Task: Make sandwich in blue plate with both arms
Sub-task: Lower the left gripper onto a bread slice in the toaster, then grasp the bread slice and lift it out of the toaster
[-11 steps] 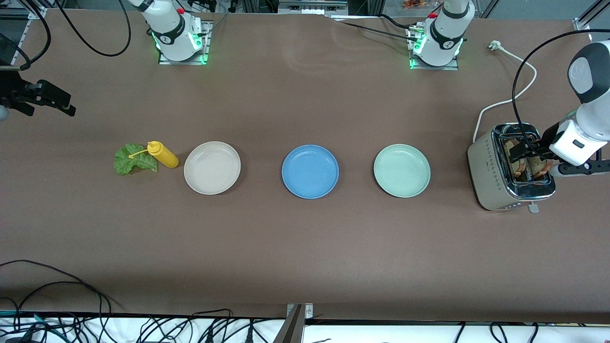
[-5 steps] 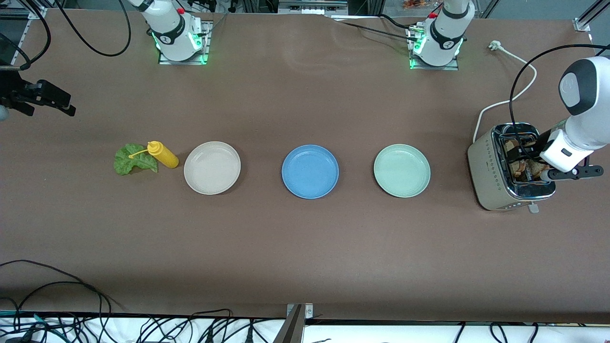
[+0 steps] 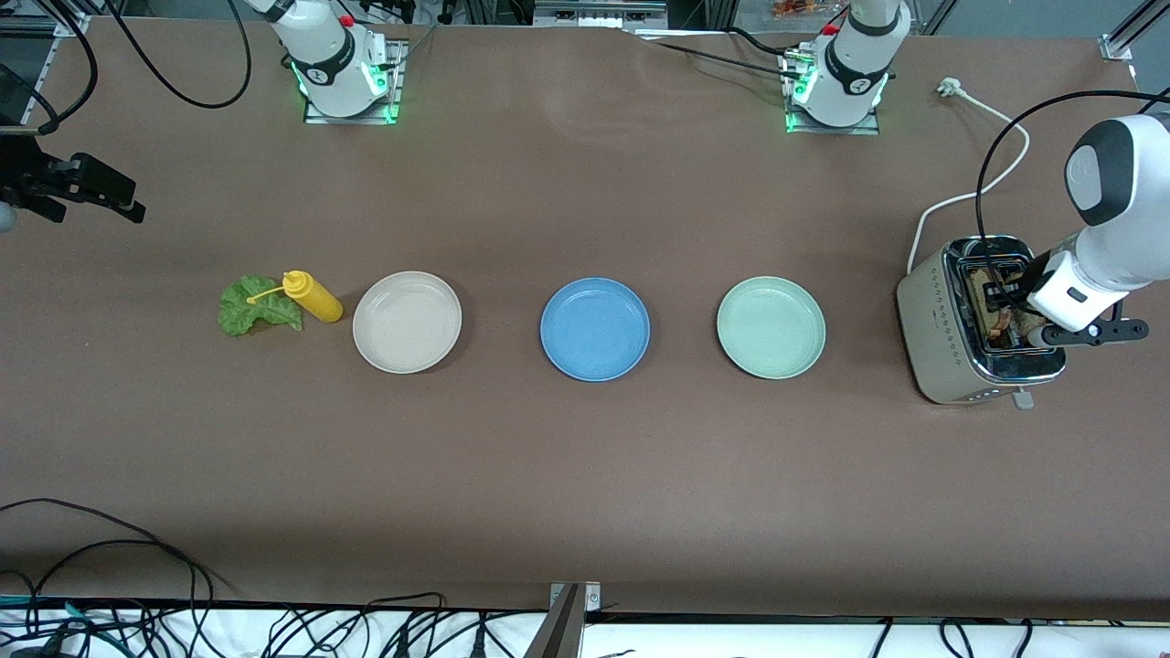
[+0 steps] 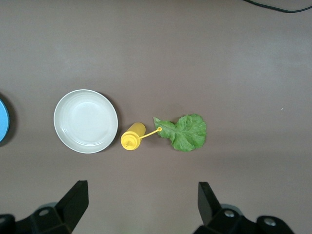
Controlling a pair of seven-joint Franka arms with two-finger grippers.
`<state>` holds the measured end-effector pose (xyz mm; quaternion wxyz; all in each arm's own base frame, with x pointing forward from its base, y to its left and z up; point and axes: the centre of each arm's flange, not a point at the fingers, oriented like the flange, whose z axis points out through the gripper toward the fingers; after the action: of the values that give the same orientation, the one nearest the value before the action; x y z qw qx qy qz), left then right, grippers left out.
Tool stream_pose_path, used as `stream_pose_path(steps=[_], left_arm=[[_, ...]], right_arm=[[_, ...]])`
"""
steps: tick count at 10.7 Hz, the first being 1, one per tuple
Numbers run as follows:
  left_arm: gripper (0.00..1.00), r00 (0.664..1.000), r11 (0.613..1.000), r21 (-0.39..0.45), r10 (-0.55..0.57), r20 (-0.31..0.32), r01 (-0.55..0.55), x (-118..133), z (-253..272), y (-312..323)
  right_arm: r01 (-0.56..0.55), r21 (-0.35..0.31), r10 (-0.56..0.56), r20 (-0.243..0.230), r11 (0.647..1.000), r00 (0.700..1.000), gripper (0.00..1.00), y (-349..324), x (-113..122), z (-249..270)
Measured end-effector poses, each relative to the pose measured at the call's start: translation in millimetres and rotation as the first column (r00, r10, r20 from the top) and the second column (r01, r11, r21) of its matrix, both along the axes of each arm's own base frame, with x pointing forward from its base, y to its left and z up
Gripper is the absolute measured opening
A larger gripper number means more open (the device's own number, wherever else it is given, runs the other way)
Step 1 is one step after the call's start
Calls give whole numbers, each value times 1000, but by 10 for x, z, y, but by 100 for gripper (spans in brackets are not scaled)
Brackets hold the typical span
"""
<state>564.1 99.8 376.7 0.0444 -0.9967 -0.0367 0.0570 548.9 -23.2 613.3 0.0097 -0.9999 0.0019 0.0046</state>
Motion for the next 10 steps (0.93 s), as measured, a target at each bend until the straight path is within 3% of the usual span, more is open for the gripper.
stream_pose_path(steps=[5,10], left_arm=[[12,999,999,3,-47,20,47,40,104,3],[9,989,995,28,-96,109,94,9,692,102]], right_arm=[[0,-2,0,34,1000,999,100,0,39,26],[-3,-2,3,38,1000,999,100,19,46,29]])
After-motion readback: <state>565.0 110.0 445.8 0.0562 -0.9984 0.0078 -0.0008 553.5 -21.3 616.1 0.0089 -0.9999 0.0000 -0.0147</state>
